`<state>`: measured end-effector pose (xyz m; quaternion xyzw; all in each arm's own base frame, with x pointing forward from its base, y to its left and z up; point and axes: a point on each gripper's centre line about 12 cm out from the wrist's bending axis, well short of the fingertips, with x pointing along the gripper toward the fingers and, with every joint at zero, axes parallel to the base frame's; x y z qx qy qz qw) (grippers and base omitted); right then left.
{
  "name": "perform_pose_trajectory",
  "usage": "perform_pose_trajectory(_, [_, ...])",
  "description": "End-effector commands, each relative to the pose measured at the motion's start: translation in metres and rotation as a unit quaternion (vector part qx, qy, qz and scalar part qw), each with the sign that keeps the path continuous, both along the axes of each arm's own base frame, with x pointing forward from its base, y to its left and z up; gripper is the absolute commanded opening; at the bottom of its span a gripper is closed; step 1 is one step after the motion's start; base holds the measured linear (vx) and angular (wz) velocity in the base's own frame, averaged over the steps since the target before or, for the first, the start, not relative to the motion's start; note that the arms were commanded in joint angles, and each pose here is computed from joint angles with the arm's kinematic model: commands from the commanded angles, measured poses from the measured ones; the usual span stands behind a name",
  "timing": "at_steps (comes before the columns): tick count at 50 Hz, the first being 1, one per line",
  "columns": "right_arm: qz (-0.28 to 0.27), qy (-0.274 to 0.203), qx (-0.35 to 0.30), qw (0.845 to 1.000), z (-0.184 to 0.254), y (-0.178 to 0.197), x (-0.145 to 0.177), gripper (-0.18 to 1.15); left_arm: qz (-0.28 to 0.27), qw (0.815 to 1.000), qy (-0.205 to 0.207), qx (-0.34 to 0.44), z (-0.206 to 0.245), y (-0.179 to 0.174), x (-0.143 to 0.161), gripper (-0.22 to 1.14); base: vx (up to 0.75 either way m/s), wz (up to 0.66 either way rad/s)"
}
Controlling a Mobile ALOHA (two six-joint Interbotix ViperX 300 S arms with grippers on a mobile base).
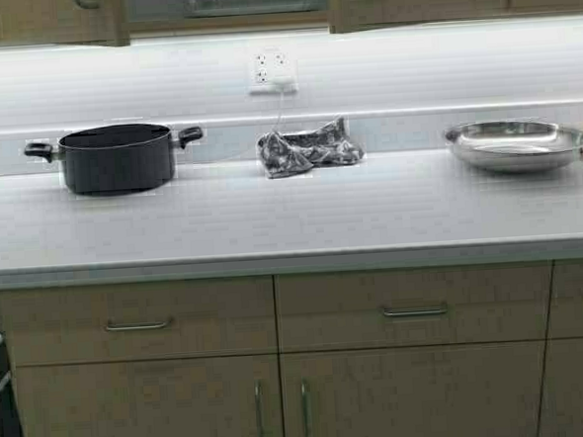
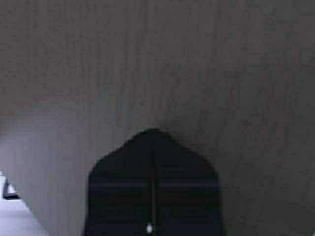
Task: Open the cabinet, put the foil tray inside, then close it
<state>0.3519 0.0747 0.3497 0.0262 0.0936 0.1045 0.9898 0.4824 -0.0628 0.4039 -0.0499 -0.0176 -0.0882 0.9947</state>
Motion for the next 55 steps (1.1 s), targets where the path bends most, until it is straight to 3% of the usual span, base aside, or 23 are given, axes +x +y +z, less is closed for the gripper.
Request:
perform_pose_trajectory(1, [0.003, -0.022, 0.004, 1.0, 0.016, 0.0, -0.004, 0.07, -0.018, 1.0, -0.022, 0.002, 0.019, -0.014, -0.016, 0.04, 0.1, 0.02])
perform_pose_trajectory(23, [0.039, -0.061, 0.012, 0.997, 0.039, 0.019, 0.003, 0.07, -0.025, 1.0, 0.011, 0.006, -0.013, -0.006, -0.085, 0.04, 0.1, 0.01])
perform_pose_trajectory(37, [0.071, -0.069, 0.017, 0.995, 0.049, 0.067, 0.071, 0.07, -0.029, 1.0, 0.011, 0.0, -0.017, -0.007, -0.086, 0.04, 0.03, 0.03])
perform_pose_trajectory(44, [0.06, -0.063, 0.019, 0.996, 0.047, 0.079, 0.11, 0.07, -0.029, 0.999, 0.014, -0.003, -0.019, -0.007, -0.085, 0.04, 0.0, 0.0])
perform_pose_trajectory(55, [0.039, -0.054, 0.012, 0.998, 0.056, 0.068, 0.094, 0.07, -0.029, 0.999, 0.024, -0.002, -0.028, -0.007, -0.083, 0.04, 0.01, 0.04])
